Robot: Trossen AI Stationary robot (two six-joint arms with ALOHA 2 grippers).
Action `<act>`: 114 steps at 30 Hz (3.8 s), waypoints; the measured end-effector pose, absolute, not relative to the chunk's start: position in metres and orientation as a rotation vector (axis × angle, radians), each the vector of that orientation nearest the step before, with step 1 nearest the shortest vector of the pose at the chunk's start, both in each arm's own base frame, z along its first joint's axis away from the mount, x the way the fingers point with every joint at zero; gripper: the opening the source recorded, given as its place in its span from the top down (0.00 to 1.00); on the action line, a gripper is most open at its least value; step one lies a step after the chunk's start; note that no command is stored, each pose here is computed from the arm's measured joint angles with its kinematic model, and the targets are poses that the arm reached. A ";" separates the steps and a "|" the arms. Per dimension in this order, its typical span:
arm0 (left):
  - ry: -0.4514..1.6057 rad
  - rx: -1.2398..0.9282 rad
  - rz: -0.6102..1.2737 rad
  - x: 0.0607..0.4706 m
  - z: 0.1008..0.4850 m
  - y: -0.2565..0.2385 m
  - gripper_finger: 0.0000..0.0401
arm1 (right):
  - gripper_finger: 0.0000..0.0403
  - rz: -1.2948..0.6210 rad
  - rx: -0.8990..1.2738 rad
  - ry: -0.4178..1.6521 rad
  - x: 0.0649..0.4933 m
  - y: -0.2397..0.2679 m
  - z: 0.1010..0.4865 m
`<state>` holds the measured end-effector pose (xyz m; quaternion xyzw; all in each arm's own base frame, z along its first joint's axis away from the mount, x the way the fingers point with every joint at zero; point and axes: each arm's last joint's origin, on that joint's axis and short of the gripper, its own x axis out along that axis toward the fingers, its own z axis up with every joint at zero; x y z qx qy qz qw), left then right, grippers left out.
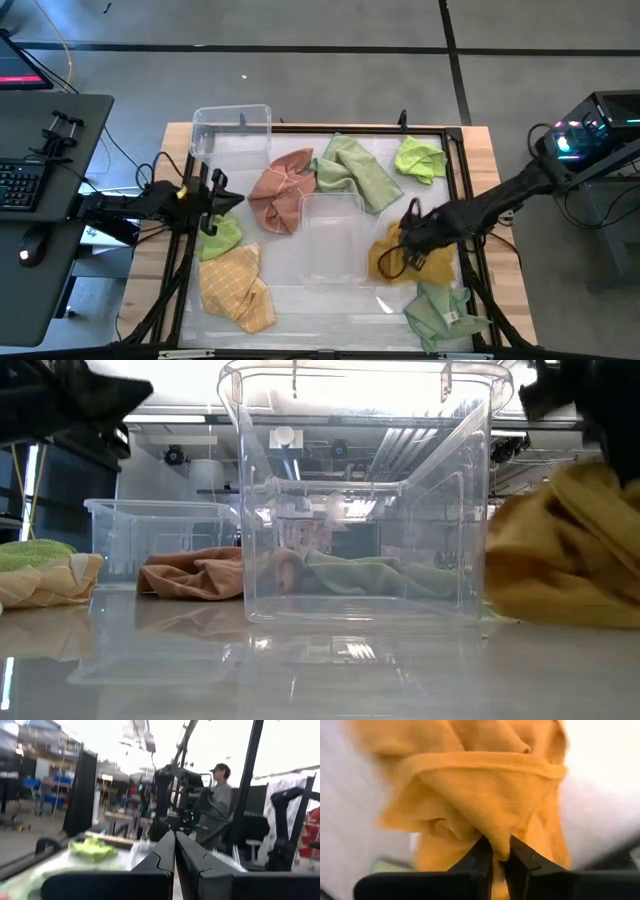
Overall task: Sort towels by color in basket
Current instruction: Put the brown towel into the bottom transparent bin
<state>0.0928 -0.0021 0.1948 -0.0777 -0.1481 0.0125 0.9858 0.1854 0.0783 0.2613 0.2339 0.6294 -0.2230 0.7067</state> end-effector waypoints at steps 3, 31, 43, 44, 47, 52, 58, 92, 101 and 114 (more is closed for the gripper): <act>-0.387 -0.155 0.025 0.090 0.203 -0.002 1.00 | 0.95 -0.534 0.585 1.317 0.176 0.067 0.313; -0.842 -0.244 0.190 0.064 0.238 0.005 1.00 | 0.98 -0.334 1.112 1.237 0.353 0.029 0.397; -0.852 -0.342 0.146 0.065 0.238 0.005 1.00 | 0.94 -0.589 1.047 1.283 0.405 0.026 0.330; -0.853 -0.346 0.144 0.065 0.238 0.005 1.00 | 0.93 -0.592 1.038 1.274 0.408 0.026 0.327; -0.853 -0.350 0.142 0.065 0.238 0.005 1.00 | 0.88 -0.587 1.032 1.242 0.416 0.026 0.321; -0.853 -0.350 0.142 0.065 0.238 0.005 1.00 | 0.72 -0.563 1.022 1.204 0.422 0.025 0.321; -0.853 -0.350 0.141 0.065 0.238 0.005 1.00 | 0.54 -0.515 0.948 1.175 0.423 0.016 0.328; -0.828 -0.325 0.186 0.066 0.236 0.006 1.00 | 0.62 -0.559 1.485 0.894 0.219 0.037 0.257; -0.811 -0.323 0.190 0.067 0.235 0.006 1.00 | 0.81 -0.497 1.490 0.760 0.229 0.037 0.243; -0.799 -0.321 0.191 0.068 0.234 0.006 1.00 | 0.99 -0.308 1.161 0.413 0.276 0.033 0.353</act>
